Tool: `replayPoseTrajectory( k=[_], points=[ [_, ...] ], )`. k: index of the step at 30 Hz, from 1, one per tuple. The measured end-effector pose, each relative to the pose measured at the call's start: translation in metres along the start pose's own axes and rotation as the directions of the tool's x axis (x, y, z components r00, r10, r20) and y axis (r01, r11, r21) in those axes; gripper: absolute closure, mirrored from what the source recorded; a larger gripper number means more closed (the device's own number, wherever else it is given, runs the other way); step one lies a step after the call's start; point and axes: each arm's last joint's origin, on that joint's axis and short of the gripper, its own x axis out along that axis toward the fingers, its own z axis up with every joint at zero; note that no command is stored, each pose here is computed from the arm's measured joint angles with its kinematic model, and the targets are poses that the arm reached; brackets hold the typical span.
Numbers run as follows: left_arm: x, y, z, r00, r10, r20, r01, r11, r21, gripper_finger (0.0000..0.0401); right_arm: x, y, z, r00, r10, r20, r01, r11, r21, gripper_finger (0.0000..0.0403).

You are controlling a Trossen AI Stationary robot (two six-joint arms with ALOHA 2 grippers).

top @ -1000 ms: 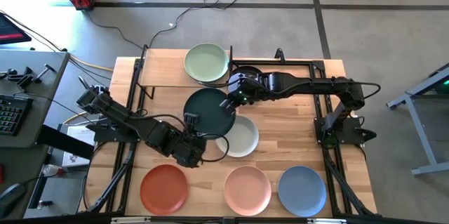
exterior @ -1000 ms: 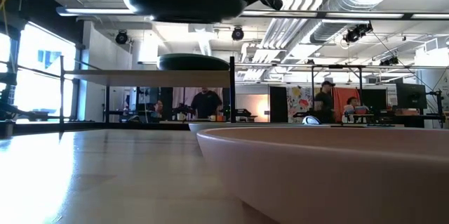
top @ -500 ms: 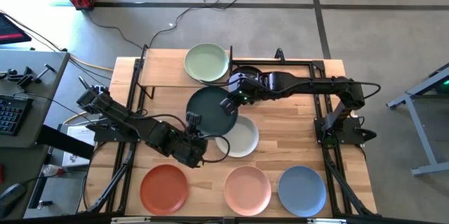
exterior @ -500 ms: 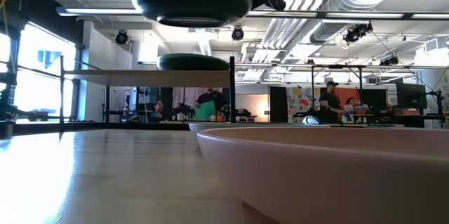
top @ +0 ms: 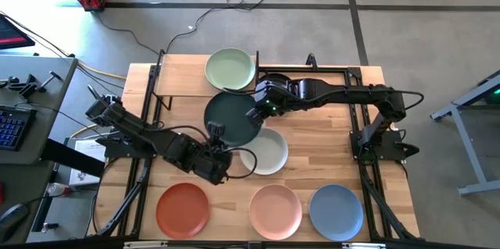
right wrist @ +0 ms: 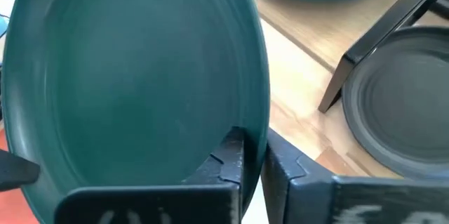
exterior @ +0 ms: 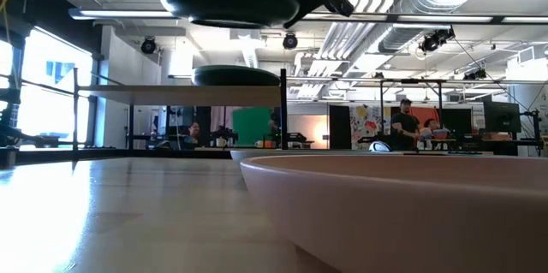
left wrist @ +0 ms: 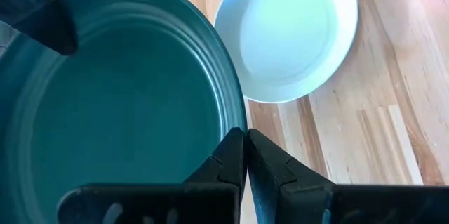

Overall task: Place and stack plates onto a shelf
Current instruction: Stack the dark blue plate on top of the green plate on the shelf

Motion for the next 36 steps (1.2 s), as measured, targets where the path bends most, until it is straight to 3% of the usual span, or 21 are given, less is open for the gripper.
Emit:
replayPoseTrajectory(
  k=[7, 16, 24, 29, 36],
  points=[
    [0.000, 0.000, 0.000, 1.000, -0.010, 0.000, 0.010, 1.000, -0.015, 0.0399, 0.000, 0.000, 0.000, 1.000, -0.001, 0.005, 0.001, 1.000, -0.012, 0.0401],
    [0.009, 0.009, -0.001, 0.995, -0.099, -0.028, 0.094, 0.985, -0.144, 0.0369, 0.000, 0.000, 0.000, 1.000, -0.011, 0.005, 0.011, 1.000, -0.013, 0.0403],
    [0.015, 0.016, -0.002, 0.988, -0.148, -0.038, 0.130, 0.945, -0.301, 0.0321, 0.000, 0.000, 0.000, 1.000, -0.011, 0.005, 0.011, 1.000, -0.005, 0.0403],
    [0.015, 0.014, 0.000, 0.978, -0.209, -0.012, 0.187, 0.897, -0.400, 0.0294, 0.001, -0.002, -0.002, 0.999, -0.038, -0.008, 0.038, 0.999, -0.014, 0.0401],
    [0.013, 0.011, 0.001, 0.969, -0.247, -0.003, 0.221, 0.872, -0.436, 0.0291, 0.003, -0.009, 0.004, 0.998, -0.057, 0.004, 0.057, 0.998, -0.003, 0.0401]
  ],
)
